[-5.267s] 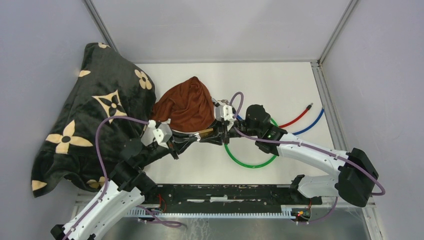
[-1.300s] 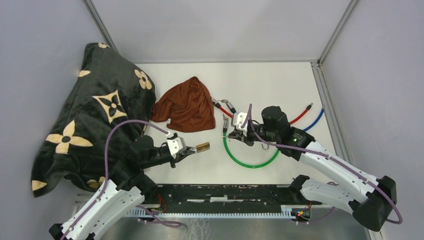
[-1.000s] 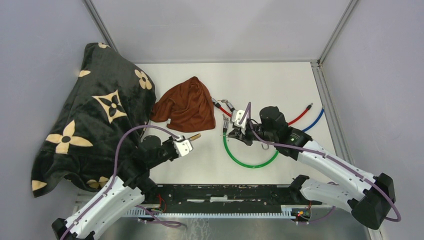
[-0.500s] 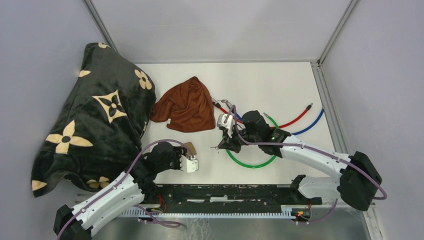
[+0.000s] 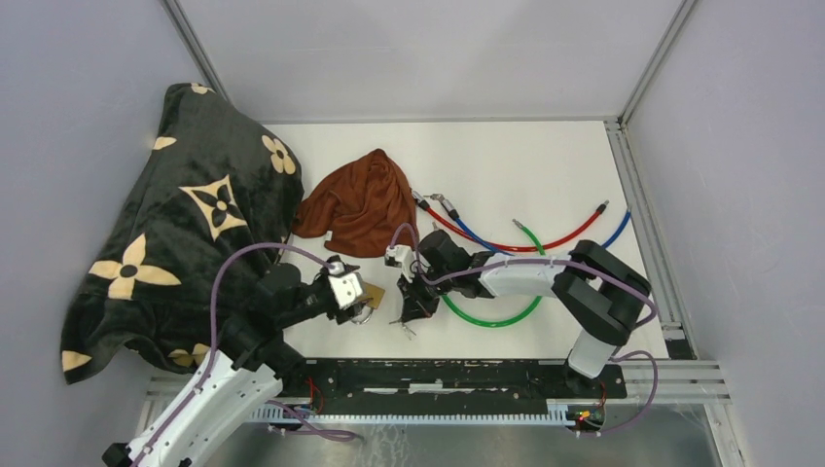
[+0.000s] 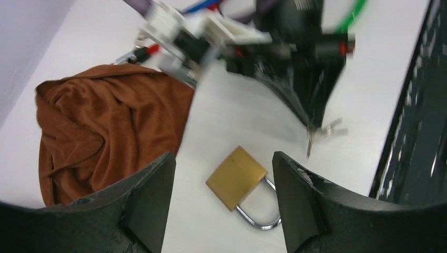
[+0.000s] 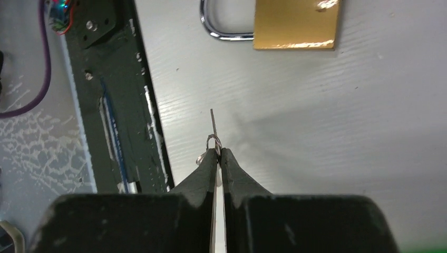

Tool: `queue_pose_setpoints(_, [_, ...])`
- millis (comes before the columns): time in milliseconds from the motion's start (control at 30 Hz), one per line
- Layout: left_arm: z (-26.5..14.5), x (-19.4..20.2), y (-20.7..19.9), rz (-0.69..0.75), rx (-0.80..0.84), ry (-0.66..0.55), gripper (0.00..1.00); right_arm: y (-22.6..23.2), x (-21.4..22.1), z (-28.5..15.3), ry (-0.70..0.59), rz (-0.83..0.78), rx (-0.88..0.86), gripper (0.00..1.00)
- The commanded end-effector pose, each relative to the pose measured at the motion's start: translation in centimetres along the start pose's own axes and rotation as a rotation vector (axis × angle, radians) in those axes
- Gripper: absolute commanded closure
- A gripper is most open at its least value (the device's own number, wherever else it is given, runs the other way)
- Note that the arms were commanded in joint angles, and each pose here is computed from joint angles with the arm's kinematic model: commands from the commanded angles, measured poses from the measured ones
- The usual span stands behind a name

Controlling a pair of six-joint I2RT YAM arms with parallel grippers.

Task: Lock with the key
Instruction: Place the lock at the center of the board.

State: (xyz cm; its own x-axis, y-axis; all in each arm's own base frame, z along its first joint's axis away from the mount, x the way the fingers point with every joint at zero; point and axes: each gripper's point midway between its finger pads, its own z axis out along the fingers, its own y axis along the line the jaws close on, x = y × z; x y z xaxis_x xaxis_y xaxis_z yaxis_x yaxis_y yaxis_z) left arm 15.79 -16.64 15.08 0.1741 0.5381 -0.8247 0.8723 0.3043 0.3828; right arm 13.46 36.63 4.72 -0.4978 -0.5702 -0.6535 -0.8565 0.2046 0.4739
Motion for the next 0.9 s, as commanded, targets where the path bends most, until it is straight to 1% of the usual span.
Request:
queue_pose_setpoints(0, [-1.8, -6.9, 4.5, -0.394, -0.214, -0.307, 0.26, -1.6, -3.0, 1.2, -0.016, 0.017, 0.070, 0.84])
queue_pose_setpoints(33, [-2.3, -7.4, 5.3, -0.451, -0.256, -0.344, 0.26, -2.3, -2.2, 1.1, 0.026, 0.028, 0.109, 0.75])
queue_pose_setpoints(100, [-3.1, -7.7, 6.8, -0.559, -0.342, -0.404, 0.26, -3.2, -2.6, 0.4, 0.046, 0.009, 0.178, 0.62])
queue_pose_setpoints(200, [-4.1, -7.8, 8.3, -0.711, -0.428, -0.485, 0.25, -4.4, -3.7, -2.0, 0.047, -0.033, 0.318, 0.53])
queue_pose_setpoints(233, [-4.4, -7.7, 8.6, -0.757, -0.452, -0.509, 0.24, -4.7, -3.9, -3.2, 0.048, -0.041, 0.373, 0.51])
queue_pose_setpoints(300, [-4.5, -6.9, 9.2, -0.848, -0.496, -0.539, 0.24, -5.9, -3.1, -5.7, 0.073, -0.037, 0.510, 0.47])
queue_pose_setpoints(367, [-4.4, -5.9, 9.4, -0.929, -0.523, -0.562, 0.23, -6.8, -1.2, -8.1, 0.121, -0.016, 0.623, 0.41])
queue_pose_setpoints(433, [-4.1, -4.5, 9.5, -1.016, -0.543, -0.571, 0.23, -7.2, 0.9, -9.9, 0.167, 0.009, 0.701, 0.30])
queue_pose_setpoints(500, [-3.8, -3.4, 9.6, -1.088, -0.558, -0.589, 0.23, -7.1, 2.8, -10.7, 0.197, 0.031, 0.721, 0.27])
queue_pose_setpoints(567, [-3.7, -2.6, 9.8, -1.133, -0.574, -0.608, 0.23, -6.8, 4.1, -10.6, 0.205, 0.046, 0.703, 0.26])
queue_pose_setpoints(667, [-4.0, -2.6, 10.2, -1.134, -0.589, -0.626, 0.23, -6.7, 5.8, -9.9, 0.231, 0.052, 0.665, 0.26])
queue_pose_setpoints(767, [-4.0, -2.5, 10.3, -1.132, -0.591, -0.611, 0.23, -6.9, 7.0, -9.2, 0.265, 0.049, 0.642, 0.31])
queue_pose_setpoints(800, [-3.9, -2.4, 10.4, -1.137, -0.591, -0.606, 0.23, -7.0, 7.4, -9.0, 0.276, 0.051, 0.634, 0.36])
queue_pose_setpoints(867, [-3.8, -2.1, 10.5, -1.152, -0.597, -0.597, 0.24, -6.9, 7.6, -8.5, 0.292, 0.047, 0.612, 0.57])
